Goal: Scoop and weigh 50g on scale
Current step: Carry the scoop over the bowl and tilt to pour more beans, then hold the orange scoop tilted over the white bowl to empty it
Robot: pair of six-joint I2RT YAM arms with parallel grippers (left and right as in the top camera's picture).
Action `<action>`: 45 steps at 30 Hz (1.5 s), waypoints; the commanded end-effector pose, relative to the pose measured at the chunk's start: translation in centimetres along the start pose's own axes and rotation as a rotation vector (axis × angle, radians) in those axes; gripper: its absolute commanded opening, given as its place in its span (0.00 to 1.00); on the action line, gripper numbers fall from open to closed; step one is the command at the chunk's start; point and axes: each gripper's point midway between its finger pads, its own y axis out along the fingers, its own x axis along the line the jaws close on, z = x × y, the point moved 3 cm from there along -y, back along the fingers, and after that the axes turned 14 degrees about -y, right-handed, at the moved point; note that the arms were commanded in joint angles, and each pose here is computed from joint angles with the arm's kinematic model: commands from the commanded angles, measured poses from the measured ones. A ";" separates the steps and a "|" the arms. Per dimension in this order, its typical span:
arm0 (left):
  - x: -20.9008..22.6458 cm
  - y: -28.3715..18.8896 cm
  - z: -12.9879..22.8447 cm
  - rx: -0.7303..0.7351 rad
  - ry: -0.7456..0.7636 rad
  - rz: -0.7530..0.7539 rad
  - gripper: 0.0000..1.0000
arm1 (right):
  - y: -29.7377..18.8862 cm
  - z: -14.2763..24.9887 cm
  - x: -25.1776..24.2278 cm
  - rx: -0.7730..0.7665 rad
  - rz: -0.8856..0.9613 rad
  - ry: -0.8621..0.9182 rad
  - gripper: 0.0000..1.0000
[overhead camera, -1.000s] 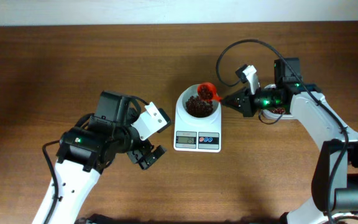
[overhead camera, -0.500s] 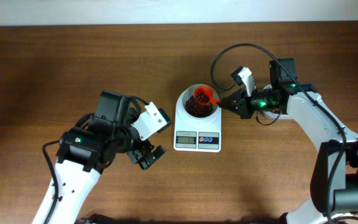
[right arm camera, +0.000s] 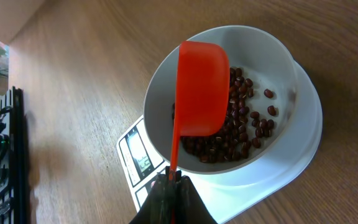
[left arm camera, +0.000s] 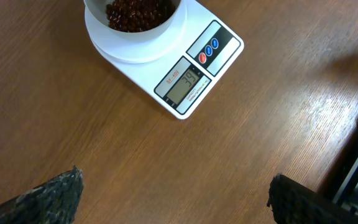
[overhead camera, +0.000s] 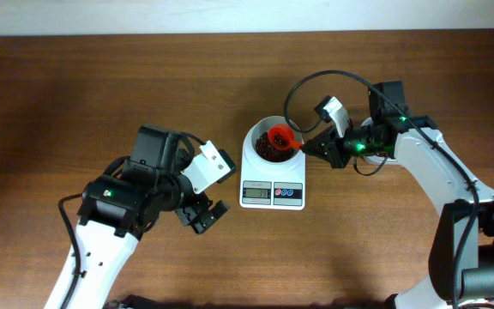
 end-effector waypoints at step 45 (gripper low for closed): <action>0.0 -0.5 -0.6 -0.024 0.022 0.004 0.99 | -0.5 -4.5 0.9 0.151 0.279 -0.151 0.04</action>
